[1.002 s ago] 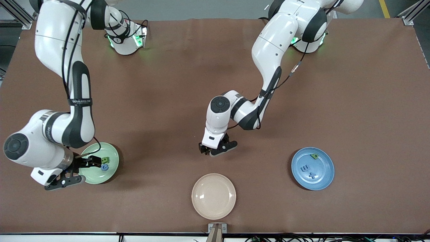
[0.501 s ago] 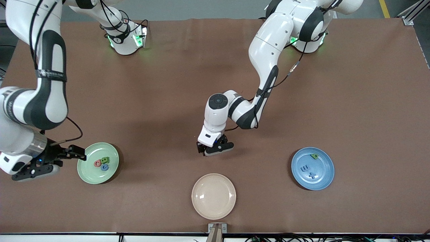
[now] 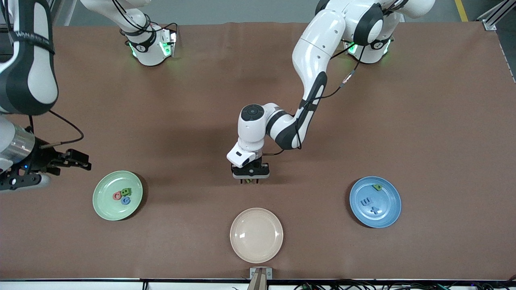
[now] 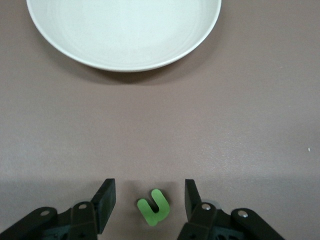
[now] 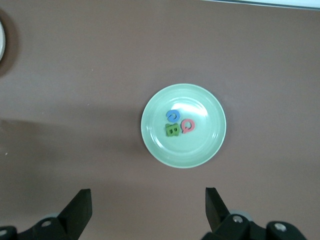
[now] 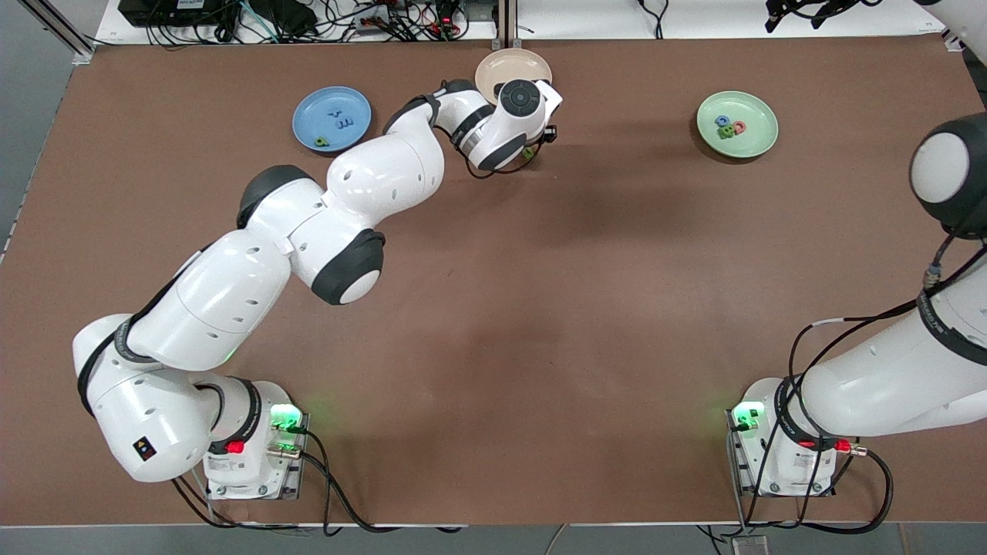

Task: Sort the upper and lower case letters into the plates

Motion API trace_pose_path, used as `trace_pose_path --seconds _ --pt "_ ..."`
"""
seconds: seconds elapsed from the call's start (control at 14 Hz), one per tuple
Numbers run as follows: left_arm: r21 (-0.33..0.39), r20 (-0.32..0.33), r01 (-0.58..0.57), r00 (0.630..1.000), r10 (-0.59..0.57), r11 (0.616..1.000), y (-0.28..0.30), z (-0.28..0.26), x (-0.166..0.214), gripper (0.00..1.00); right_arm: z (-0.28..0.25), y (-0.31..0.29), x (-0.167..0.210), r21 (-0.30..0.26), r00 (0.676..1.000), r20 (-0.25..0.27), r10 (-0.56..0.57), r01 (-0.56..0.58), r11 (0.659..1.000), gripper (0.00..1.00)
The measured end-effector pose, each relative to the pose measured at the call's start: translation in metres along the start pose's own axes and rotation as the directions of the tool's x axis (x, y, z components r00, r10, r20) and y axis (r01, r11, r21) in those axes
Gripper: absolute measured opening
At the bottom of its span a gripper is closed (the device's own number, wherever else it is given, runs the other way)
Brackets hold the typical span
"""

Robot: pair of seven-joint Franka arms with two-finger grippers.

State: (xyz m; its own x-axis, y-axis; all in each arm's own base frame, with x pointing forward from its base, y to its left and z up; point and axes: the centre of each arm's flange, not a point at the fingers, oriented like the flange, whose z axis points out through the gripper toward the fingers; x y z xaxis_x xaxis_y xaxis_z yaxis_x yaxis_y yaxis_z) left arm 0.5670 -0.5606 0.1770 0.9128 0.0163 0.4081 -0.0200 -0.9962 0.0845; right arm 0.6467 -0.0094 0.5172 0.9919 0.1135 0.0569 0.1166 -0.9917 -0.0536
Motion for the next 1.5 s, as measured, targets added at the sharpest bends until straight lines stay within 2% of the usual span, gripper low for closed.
trace_pose_path --seconds 0.36,0.64,1.15,1.5 --pt "0.007 -0.053 -0.128 0.990 0.128 0.992 0.014 -0.004 -0.011 0.60 -0.065 -0.015 -0.064 -0.015 0.998 0.005 0.060 -0.060 0.998 1.00" --pt "0.026 -0.063 -0.195 0.979 0.196 0.981 0.012 0.004 -0.017 0.57 -0.106 -0.018 -0.093 -0.029 0.997 -0.019 0.070 -0.071 0.997 1.00" --pt "0.027 -0.060 -0.170 0.983 0.171 0.985 0.010 0.012 -0.022 0.50 -0.118 -0.017 -0.099 -0.037 0.997 -0.037 0.071 -0.073 0.997 1.00" --pt "0.015 -0.057 -0.129 0.990 0.129 0.992 0.016 0.011 -0.027 0.45 -0.148 -0.013 -0.101 -0.049 0.994 -0.073 0.077 -0.080 0.996 1.00"
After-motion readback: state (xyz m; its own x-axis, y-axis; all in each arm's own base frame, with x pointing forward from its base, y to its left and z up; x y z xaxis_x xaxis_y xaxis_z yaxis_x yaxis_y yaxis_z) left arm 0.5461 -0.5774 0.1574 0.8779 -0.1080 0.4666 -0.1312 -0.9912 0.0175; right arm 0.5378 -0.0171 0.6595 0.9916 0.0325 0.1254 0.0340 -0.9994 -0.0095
